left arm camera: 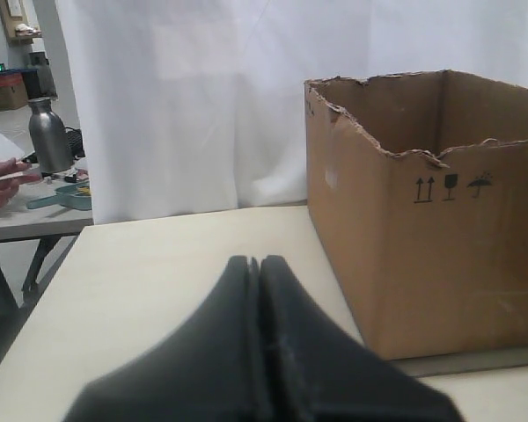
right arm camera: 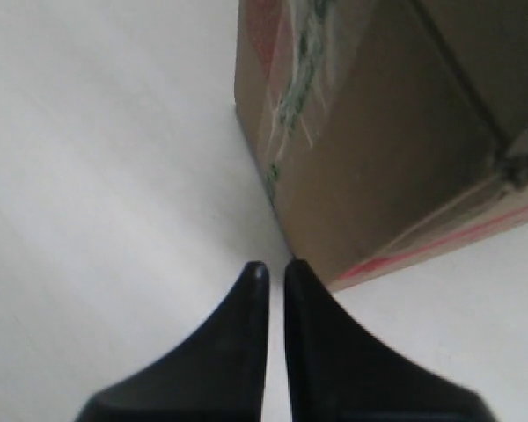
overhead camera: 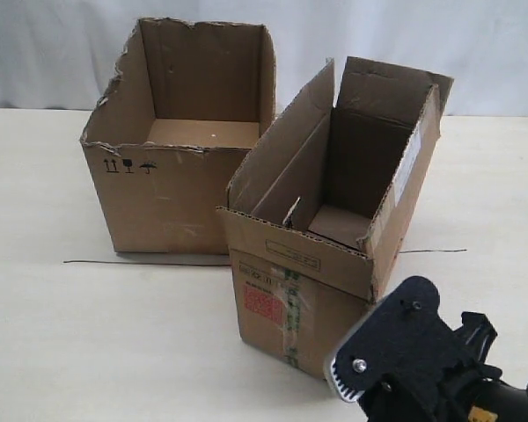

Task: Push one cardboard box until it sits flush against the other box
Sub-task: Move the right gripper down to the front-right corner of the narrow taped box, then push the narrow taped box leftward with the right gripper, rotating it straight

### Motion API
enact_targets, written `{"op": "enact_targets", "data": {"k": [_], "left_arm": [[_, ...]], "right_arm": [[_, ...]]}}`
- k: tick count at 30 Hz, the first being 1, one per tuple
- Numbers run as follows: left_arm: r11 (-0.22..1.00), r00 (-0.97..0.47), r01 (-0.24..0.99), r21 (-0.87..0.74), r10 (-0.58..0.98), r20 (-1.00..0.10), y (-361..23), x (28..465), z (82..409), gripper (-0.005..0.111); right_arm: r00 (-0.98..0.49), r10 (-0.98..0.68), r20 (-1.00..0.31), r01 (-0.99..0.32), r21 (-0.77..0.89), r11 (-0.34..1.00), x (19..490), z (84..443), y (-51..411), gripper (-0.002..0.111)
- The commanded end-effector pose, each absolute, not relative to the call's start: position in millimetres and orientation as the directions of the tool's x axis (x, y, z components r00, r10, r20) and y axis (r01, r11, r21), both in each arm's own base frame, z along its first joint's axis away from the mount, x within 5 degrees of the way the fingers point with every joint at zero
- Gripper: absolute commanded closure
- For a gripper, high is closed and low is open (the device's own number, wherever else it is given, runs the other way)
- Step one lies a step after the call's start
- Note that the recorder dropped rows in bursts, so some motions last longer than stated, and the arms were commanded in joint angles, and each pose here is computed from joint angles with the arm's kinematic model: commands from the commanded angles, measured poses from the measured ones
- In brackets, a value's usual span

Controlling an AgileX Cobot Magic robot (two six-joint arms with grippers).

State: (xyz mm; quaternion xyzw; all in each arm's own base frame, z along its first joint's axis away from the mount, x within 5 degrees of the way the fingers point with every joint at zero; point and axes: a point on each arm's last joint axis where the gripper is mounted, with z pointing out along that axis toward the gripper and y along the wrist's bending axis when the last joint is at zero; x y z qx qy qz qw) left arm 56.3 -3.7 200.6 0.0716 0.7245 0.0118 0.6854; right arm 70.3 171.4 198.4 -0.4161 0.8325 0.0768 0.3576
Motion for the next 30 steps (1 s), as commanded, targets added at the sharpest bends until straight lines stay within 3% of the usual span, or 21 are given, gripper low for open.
{"op": "enact_targets", "data": {"k": [1, 12, 24, 30], "left_arm": [[0.990, -0.045, 0.086, 0.113, 0.118, -0.992, -4, 56, 200, 0.107], [0.990, -0.045, 0.086, 0.113, 0.118, -0.992, -4, 56, 200, 0.107], [0.990, -0.045, 0.086, 0.113, 0.118, -0.992, -4, 56, 200, 0.107], [0.990, -0.045, 0.086, 0.113, 0.118, -0.992, -4, 56, 200, 0.107]], "right_arm": [[-0.396, -0.541, -0.742, -0.735, -0.097, 0.672, 70, 187, 167, 0.103], [-0.370, -0.458, -0.808, -0.725, -0.057, 0.686, 70, 173, 155, 0.103], [-0.289, -0.394, -0.873, -0.589, -0.163, 0.792, 86, 185, 146, 0.103], [-0.283, -0.391, -0.876, -0.580, -0.168, 0.797, 86, 185, 146, 0.103]]}}
